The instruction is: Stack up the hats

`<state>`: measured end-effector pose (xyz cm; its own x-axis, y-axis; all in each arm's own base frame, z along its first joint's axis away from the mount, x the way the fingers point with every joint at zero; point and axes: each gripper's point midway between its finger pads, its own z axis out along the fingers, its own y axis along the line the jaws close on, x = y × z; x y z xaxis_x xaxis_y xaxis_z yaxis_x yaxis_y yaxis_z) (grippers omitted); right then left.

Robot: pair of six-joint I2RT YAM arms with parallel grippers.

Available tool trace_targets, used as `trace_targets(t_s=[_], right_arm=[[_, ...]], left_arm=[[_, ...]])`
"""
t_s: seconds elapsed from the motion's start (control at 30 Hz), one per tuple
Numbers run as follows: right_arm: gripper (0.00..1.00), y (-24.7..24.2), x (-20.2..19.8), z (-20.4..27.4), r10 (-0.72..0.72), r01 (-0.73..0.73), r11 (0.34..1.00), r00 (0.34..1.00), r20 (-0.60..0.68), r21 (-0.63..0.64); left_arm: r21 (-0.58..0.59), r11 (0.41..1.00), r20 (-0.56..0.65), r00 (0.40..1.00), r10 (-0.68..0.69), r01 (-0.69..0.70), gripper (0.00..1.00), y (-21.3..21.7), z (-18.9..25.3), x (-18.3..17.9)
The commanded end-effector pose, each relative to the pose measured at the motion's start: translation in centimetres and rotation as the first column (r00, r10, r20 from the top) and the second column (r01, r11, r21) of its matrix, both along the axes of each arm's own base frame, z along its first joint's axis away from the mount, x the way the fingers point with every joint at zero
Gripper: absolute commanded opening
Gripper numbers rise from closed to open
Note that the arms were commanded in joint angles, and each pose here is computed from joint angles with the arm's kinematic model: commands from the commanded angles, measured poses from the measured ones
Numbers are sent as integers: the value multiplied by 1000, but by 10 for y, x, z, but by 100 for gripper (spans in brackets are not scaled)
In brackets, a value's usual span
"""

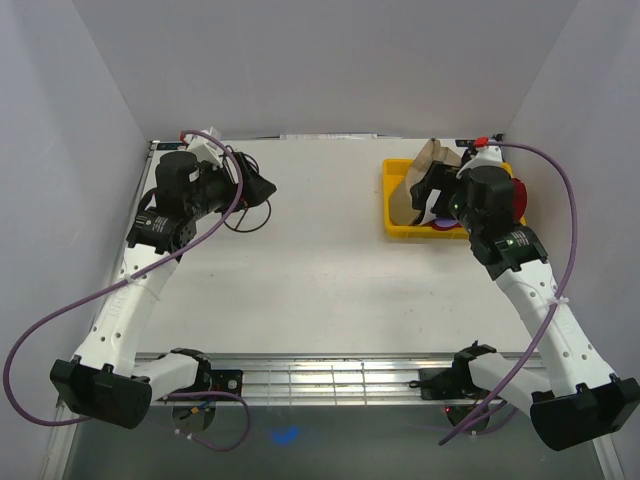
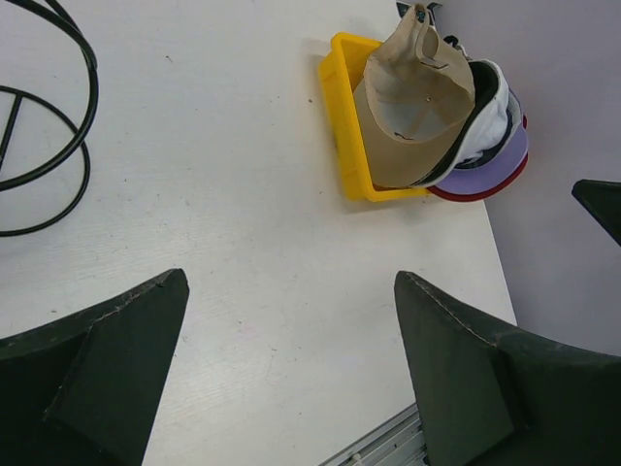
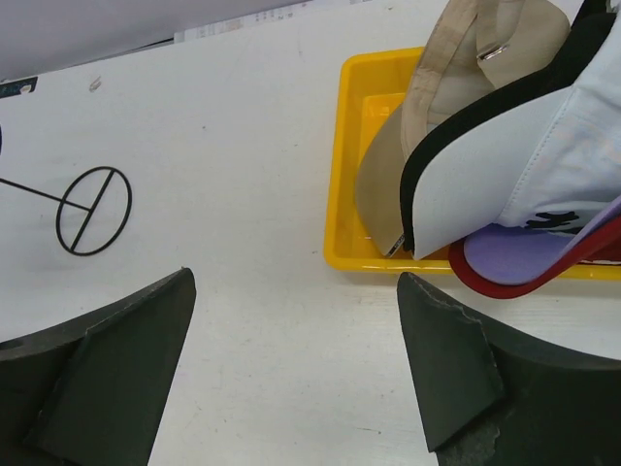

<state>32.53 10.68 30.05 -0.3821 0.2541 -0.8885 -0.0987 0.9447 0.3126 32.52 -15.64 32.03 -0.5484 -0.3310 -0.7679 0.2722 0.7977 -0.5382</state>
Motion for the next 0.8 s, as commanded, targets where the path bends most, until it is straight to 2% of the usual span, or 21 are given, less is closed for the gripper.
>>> trace_targets(t_s=[0.0, 0.23, 0.33, 0.4, 0.5, 0.53, 0.67, 0.7, 0.73, 0.77], right_arm=[[89, 0, 0, 20, 18, -19, 1000, 996, 84, 3], [89, 7, -1, 27, 71, -69, 997, 994, 78, -22], [90, 11, 4, 25, 87, -86, 996, 995, 51, -28], [91, 15, 15, 9, 88, -89, 995, 996, -25, -47], [97, 20, 43, 0, 75, -89, 990, 989, -130, -105], [99, 24, 65, 14, 61, -77, 989, 990, -126, -126], [100, 9, 107, 48, -67, 41, 975, 992, -111, -219], [100, 6, 114, 52, -87, 57, 969, 990, -114, -240], [100, 5, 123, 26, -113, 50, 955, 973, -203, -292], [100, -1, 132, 44, -150, 95, 947, 975, -161, -307]], left_arm=[[-3, 999, 27, 999, -39, 39, 98, -5, 13, -6], [-11, 999, 16, 999, -51, 52, 98, -7, 11, -7], [-15, 998, 11, 998, -56, 56, 98, -8, 10, -8], [-17, 998, 3, 998, -58, 58, 98, -9, 7, -8], [-23, 998, -16, 998, -66, 65, 98, -11, 1, -6], [-24, 997, -19, 997, -71, 71, 98, -12, 0, -7], [-13, 997, -37, 997, -75, 74, 98, -12, -2, -6], [-10, 997, -38, 997, -72, 72, 98, -11, -2, -6], [-7, 998, -40, 997, -68, 68, 98, -10, -3, -6], [-7, 998, -43, 997, -66, 66, 98, -10, -4, -6]])
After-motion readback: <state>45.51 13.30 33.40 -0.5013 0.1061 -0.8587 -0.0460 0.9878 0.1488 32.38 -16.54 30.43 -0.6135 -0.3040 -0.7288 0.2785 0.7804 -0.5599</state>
